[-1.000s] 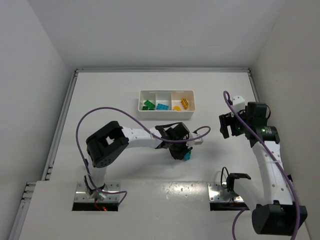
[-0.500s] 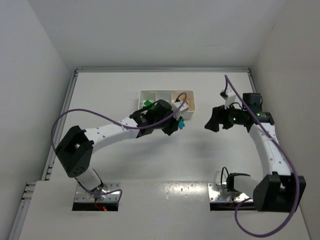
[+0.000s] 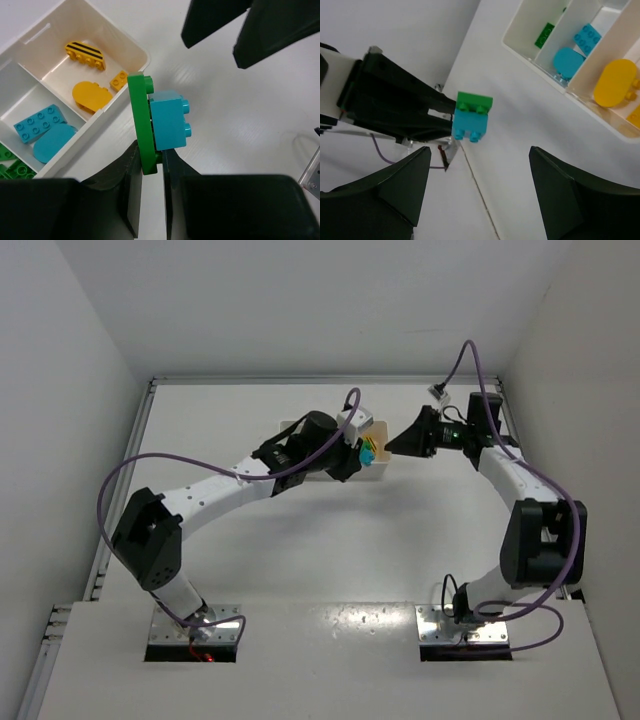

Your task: Sort the legos into containers by color

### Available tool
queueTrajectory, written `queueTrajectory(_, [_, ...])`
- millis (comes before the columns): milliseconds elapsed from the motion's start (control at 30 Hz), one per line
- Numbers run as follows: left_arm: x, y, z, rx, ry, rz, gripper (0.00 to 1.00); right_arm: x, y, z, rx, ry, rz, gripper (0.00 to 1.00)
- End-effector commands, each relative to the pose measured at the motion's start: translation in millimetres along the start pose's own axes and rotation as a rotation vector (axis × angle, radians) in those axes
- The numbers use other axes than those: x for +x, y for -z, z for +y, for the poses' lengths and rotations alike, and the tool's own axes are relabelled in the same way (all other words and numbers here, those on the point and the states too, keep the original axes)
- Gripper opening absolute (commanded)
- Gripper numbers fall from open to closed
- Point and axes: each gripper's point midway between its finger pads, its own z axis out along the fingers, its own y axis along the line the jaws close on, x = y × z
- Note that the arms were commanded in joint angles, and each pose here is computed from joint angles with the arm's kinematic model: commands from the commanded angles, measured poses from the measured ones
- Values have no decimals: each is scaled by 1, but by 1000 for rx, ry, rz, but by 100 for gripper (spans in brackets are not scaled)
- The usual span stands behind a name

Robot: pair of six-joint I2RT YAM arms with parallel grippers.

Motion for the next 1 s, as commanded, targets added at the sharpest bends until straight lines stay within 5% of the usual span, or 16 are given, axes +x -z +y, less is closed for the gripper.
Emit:
queueTrajectory(0, [-26, 3, -4, 32, 14, -63, 0, -35, -8, 31, -115, 77, -33, 79])
queueTrajectory(633, [-33, -5, -1, 21, 3, -81, 0, -8, -42, 17, -108, 37, 90, 78])
queueTrajectory(967, [-34, -11, 3, 2, -15, -85, 0, 1, -43, 22, -139, 37, 115, 43])
